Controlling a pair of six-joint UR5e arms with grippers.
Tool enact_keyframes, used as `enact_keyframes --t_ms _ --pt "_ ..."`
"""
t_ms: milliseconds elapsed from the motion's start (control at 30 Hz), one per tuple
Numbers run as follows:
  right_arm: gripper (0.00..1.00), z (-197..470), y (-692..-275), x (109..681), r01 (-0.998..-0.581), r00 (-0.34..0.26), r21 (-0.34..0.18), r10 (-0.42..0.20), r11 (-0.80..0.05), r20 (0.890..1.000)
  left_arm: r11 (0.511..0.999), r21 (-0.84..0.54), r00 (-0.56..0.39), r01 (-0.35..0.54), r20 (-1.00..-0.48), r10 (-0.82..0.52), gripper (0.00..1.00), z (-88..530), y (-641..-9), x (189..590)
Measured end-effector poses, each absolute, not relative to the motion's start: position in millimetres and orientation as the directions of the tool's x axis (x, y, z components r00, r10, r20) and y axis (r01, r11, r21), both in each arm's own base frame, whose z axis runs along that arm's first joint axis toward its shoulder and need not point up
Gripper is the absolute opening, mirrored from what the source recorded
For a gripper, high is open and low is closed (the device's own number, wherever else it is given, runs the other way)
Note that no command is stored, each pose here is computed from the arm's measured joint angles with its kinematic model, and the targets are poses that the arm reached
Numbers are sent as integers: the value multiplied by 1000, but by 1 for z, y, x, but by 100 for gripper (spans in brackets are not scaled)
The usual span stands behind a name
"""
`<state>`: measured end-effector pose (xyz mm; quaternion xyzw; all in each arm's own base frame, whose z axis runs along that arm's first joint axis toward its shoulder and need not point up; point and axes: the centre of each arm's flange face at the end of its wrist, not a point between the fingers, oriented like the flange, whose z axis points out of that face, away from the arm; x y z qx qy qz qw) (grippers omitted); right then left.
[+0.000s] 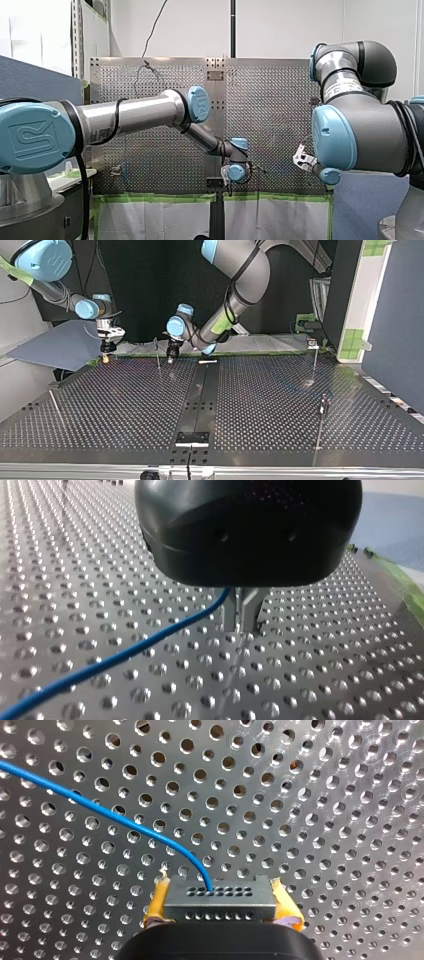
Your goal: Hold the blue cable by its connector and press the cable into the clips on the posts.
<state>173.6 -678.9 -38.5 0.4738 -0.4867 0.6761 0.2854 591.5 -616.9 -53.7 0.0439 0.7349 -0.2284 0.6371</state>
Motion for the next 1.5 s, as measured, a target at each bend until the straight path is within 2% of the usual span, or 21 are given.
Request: enact_keyframes --t_ms 67,100,133,167,667,1200,1500 --pt "0 -39 -679 174 -848 -387 -388 -78 -362 919 891 -269 -180 366 -960 -216 49 -54 -619 590" --pt "0 -39 -678 174 -848 -387 -388 -80 -361 919 892 -263 -177 368 -961 -210 49 -54 -620 589" --pt "0 -39 -678 174 -848 -386 -389 -81 -361 919 893 -257 -175 370 -963 -204 82 -54 -620 589" --pt "0 -39 -678 174 -848 -386 -389 -82 -361 919 895 -248 -174 371 -965 -195 100 -55 -620 588" --pt "0 -42 -674 179 -847 -382 -394 -105 -357 918 942 -69 -195 327 -981 -4 100 -73 -606 565" --pt "0 -44 -672 183 -848 -378 -397 -123 -351 917 871 50 -168 489 -974 150 100 -43 -623 525" --pt "0 -44 -671 184 -847 -378 -397 -125 -353 917 849 105 -159 518 -963 217 100 -50 -623 515"
